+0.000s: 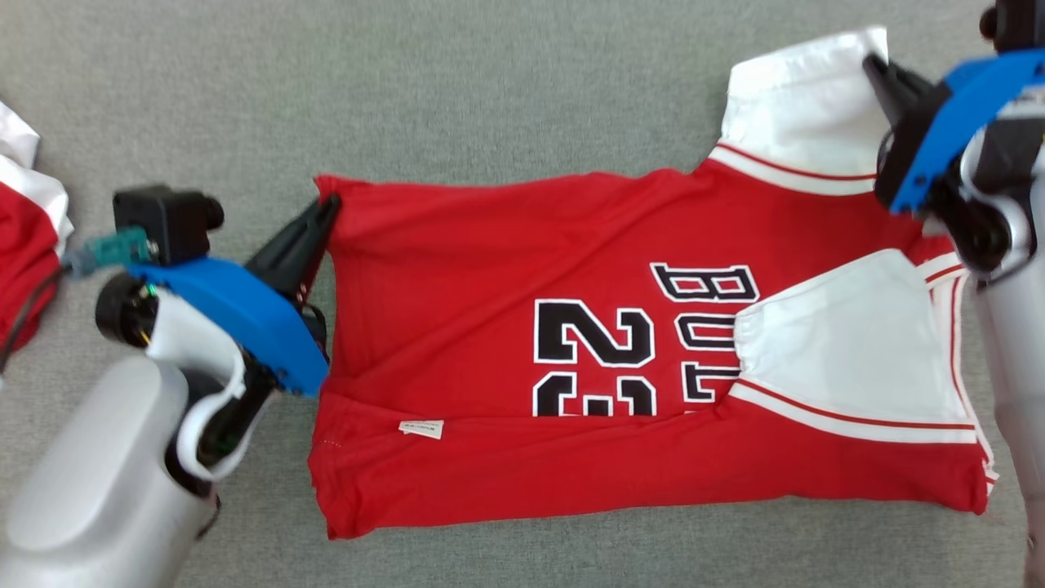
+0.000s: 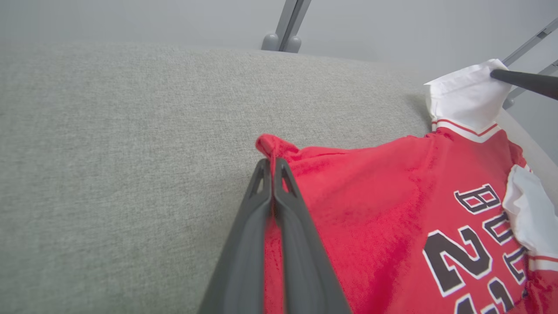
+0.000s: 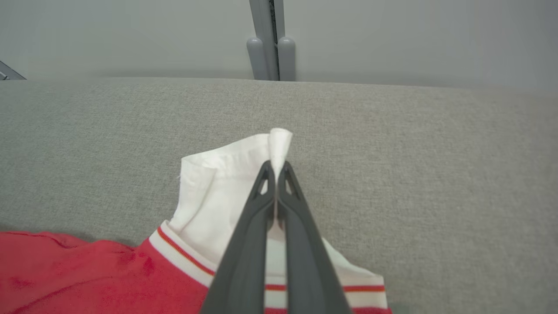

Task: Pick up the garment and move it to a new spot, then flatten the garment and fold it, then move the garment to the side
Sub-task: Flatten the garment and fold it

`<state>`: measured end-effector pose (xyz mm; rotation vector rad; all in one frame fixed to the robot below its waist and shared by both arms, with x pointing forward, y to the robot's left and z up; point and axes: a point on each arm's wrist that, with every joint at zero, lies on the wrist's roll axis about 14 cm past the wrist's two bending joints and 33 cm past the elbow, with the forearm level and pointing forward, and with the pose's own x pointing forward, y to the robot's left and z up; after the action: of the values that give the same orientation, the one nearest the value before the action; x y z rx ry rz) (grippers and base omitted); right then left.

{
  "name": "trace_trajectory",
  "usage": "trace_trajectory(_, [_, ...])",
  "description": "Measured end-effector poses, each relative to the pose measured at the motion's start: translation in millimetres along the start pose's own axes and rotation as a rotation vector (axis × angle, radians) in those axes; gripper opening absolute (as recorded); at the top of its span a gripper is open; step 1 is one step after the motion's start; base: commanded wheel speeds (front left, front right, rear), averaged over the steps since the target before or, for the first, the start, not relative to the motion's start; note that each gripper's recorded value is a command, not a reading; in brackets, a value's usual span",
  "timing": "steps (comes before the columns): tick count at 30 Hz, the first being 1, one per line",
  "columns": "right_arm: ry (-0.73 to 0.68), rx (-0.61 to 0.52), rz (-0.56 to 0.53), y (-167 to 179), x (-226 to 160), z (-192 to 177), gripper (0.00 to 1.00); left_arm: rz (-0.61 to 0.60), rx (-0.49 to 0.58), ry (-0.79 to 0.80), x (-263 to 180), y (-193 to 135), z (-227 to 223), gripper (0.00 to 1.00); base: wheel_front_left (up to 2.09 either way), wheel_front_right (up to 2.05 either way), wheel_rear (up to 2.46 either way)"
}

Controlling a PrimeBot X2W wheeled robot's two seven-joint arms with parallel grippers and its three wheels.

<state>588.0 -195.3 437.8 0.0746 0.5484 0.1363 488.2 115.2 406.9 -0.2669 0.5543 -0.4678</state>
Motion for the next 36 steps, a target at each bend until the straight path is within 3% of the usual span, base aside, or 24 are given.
trace_trajectory(16, [-0.081, 0.050, 0.026, -12.8, -98.3, -26.9, 0.00, 0.022, -0.088, -0.194, -53.7, -34.0, -14.4, 0.00, 0.00, 0.00, 0.00])
trace_trajectory(35, [0.092, 0.150, -0.032, -17.6, -162.9, -107.0, 0.00, 0.110, -0.009, -0.119, -70.7, -20.5, -61.5, 0.00, 0.00, 0.00, 0.00])
trace_trajectory(36, [0.109, 0.149, -0.038, -18.2, -165.0, -111.5, 0.38, 0.114, -0.006, -0.113, -70.9, -20.1, -63.7, 0.30, 0.00, 0.00, 0.00])
